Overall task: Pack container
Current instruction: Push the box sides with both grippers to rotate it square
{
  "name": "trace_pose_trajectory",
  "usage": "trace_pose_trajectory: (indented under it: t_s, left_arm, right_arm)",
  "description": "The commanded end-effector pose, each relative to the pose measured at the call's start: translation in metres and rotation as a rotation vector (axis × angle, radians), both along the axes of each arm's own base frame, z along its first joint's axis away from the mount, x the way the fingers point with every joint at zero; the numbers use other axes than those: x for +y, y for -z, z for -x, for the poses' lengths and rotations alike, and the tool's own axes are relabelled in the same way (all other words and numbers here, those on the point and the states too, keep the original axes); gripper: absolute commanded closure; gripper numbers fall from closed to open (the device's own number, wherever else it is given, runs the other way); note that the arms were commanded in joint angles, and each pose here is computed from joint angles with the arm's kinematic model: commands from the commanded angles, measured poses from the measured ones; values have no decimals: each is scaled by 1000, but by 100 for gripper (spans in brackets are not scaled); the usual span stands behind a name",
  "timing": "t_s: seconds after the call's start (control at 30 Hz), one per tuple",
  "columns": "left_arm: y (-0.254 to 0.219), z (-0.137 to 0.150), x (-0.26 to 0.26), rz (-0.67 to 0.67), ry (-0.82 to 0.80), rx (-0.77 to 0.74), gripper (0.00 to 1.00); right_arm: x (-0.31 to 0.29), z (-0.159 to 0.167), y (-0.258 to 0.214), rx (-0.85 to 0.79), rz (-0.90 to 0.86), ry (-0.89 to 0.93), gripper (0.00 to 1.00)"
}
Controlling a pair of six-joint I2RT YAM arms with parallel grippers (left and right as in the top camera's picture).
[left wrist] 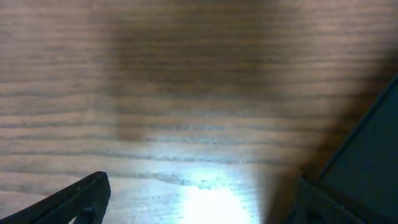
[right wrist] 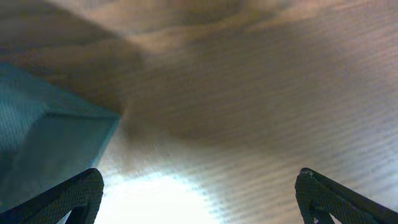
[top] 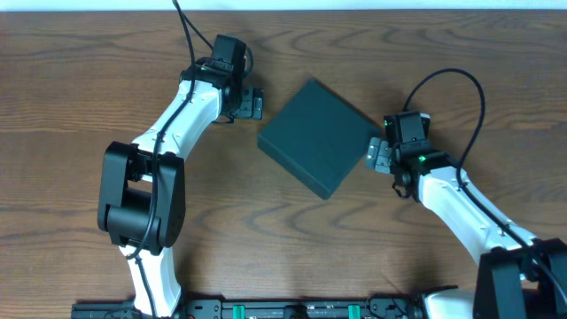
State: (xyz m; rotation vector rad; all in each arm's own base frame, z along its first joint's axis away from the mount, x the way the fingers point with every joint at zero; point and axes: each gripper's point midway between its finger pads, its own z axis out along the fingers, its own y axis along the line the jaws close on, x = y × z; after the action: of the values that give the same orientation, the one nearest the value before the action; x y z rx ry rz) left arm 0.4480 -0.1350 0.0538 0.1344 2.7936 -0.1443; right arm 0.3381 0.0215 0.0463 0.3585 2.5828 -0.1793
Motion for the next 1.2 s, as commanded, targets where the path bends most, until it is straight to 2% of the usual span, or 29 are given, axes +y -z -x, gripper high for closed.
trace_pose_trajectory:
  t_s: [0.0,0.27,0.67,0.97,1.17]
  left_arm:
    - [-2,2,-10,25,34,13,5]
    - [6,34,-25,15,71,123,5]
    - [8,79,-41,11,-79,282,5]
    - [-33,95,-45,22,-114,246,5]
    - [-36,101,-34,-26,-130,252,5]
  right_arm:
    - [-4,-3,7,-2,9,27,1]
    - [-1,-17,17,-29,-1,26,1]
    - [11,-39,10,-118,-54,-6,1]
    - [43,-42,9,-127,-156,-95,1]
    - [79,-40,5,-141,-206,-190,1]
